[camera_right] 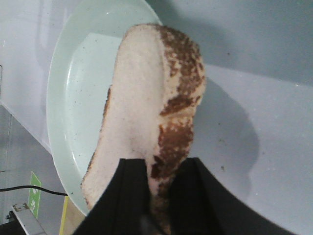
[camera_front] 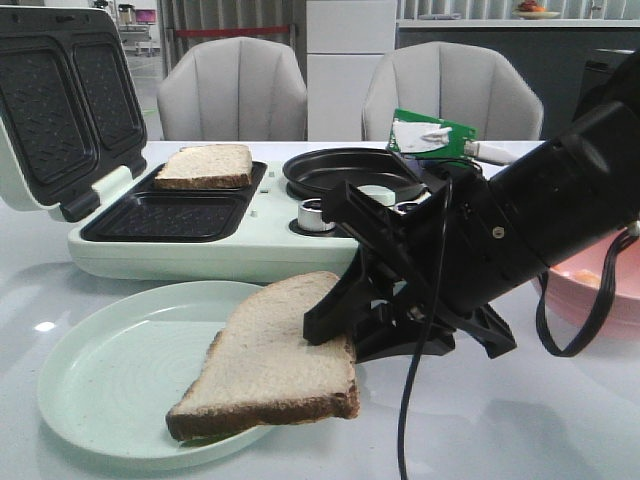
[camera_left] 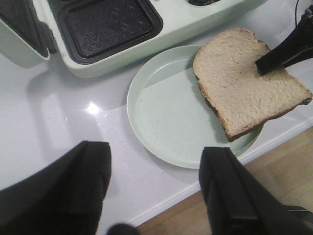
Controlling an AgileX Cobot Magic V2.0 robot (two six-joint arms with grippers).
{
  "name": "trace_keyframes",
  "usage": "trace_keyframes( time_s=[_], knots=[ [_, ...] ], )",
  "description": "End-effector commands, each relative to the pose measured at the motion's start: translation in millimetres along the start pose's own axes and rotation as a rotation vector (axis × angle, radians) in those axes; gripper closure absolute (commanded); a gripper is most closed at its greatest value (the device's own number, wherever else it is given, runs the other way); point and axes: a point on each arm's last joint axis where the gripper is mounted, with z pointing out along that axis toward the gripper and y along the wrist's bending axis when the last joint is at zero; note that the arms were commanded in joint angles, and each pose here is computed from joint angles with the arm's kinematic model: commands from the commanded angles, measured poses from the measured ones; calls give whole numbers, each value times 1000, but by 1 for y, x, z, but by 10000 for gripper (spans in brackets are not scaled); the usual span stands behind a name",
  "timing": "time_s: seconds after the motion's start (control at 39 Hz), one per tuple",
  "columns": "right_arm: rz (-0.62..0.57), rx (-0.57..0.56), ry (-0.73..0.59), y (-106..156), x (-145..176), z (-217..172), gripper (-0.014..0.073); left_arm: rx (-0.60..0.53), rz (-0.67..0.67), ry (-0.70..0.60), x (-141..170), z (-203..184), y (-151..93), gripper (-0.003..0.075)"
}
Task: Make breakfast with bread and shrimp
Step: 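Grasp the remaining bread slice on the plate with the right gripper, then place the bread slice on top of the first slice and release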
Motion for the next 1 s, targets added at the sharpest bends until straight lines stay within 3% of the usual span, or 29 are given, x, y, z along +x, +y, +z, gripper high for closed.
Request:
trace_keyframes(
  time_s=[0.0, 0.21, 0.38, 0.54, 0.67, 0.77, 0.98],
  knots=[
    [-30, -62, -42, 16, -9, -9, 494, 18, -9, -74, -11, -6, 0, 262],
    [-105, -108, -56, 28, -9, -20, 536, 18, -9, -74, -11, -6, 0, 262],
    [-232, -216, -195, 73, -16, -69, 536, 18, -9, -74, -11, -6, 0, 262],
    [-291, -282, -347, 115, -60, -82, 536, 18, -9, -74, -11, -6, 0, 262],
    [-325, -312, -388, 143, -104, -49, 536, 18, -9, -74, -11, -6, 0, 262],
    [-307, -333, -392, 150, -133, -17, 536, 18, -9, -74, -11, -6, 0, 262],
    [-275, -315, -374, 134, -158, 35, 536, 18, -9, -74, -11, -6, 0, 262]
  ],
)
